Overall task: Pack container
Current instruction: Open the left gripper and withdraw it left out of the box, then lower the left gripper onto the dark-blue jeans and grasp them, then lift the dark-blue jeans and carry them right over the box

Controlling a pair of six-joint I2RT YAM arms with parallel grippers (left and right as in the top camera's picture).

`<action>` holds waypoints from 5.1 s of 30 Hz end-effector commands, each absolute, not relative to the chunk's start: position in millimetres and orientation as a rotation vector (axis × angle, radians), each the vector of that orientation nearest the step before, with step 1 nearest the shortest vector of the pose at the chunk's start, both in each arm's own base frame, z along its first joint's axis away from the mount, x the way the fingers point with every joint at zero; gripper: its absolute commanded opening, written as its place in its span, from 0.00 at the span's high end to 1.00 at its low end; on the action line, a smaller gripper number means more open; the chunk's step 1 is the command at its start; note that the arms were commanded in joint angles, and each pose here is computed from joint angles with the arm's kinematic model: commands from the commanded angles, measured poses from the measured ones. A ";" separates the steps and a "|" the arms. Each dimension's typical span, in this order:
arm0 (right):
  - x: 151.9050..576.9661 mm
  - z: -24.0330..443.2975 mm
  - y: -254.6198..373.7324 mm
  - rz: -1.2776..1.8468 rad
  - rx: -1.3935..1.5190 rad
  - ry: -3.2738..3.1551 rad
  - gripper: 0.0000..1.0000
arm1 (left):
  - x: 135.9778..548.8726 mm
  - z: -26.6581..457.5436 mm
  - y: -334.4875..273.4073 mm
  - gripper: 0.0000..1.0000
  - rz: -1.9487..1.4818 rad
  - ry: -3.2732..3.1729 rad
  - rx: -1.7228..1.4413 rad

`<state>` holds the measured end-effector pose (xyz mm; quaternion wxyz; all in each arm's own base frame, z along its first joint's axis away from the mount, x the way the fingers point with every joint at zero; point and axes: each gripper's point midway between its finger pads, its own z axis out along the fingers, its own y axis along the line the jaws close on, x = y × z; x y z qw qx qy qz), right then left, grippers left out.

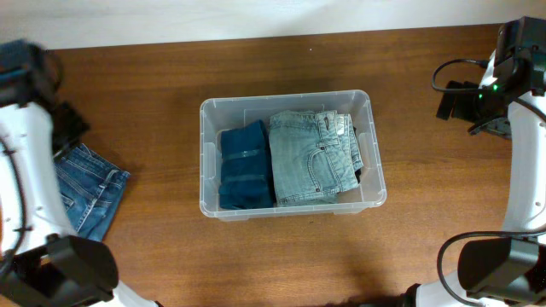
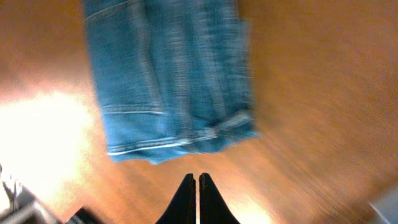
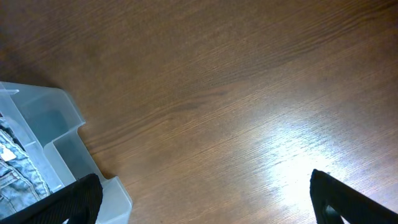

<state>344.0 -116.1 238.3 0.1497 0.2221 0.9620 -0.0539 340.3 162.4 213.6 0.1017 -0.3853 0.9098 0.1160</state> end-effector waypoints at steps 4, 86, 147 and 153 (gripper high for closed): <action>343.2 238.9 -120.4 -0.172 0.657 2.758 0.02 | 291.1 184.6 214.2 0.95 0.383 2.639 -1.433; 343.2 238.9 -120.4 -0.172 0.657 2.758 0.01 | 245.1 16.9 270.6 0.01 -0.047 2.453 -1.519; 343.2 238.9 -120.3 -0.172 0.656 2.758 0.02 | 281.7 13.6 233.3 1.00 -0.402 2.405 -1.226; 343.2 238.9 -120.4 -0.173 0.656 2.758 0.01 | 302.7 68.4 239.5 1.00 -0.480 2.300 -1.231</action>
